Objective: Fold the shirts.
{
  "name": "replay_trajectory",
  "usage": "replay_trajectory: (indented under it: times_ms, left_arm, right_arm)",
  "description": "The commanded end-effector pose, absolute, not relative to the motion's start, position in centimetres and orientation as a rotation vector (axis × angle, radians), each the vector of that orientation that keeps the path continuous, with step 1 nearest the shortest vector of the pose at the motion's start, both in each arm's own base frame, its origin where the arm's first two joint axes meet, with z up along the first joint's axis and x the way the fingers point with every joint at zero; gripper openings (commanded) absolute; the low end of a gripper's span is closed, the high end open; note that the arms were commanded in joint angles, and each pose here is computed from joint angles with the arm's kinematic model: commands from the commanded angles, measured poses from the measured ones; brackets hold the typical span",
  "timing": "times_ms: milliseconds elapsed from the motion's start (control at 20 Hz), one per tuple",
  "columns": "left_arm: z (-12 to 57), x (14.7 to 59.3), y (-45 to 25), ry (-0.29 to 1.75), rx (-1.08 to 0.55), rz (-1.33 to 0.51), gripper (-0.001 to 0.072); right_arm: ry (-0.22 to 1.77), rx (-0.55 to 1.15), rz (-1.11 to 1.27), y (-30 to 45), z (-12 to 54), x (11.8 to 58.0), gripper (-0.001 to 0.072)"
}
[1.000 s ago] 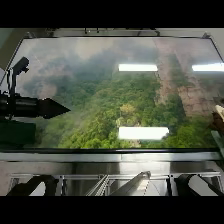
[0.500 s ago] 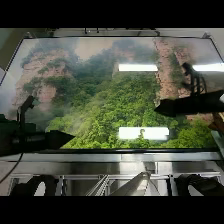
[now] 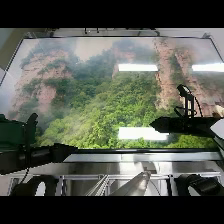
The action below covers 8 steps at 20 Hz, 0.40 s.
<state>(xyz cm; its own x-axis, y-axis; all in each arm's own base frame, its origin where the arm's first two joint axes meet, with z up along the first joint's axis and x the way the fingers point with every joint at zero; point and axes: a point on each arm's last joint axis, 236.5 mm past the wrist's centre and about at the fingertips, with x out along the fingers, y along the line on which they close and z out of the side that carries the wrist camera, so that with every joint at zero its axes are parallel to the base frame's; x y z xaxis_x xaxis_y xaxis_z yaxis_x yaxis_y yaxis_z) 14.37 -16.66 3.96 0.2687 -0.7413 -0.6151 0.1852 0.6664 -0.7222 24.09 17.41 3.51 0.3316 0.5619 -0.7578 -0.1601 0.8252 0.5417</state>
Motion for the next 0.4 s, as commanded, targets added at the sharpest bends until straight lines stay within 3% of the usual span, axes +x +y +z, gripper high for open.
replay_trajectory:
  times_ms: [0,350]
  left_arm:
    - [3.3,14.3,-16.7,1.176,-0.611,-0.667,0.0019]
    - [1.6,14.7,-16.7,1.293,-0.666,-0.654,0.0019]
  right_arm:
    - [1.139,0.436,0.501,17.9,3.7,23.9,0.0019]
    - [1.139,0.436,0.501,17.9,3.7,23.9,0.0019]
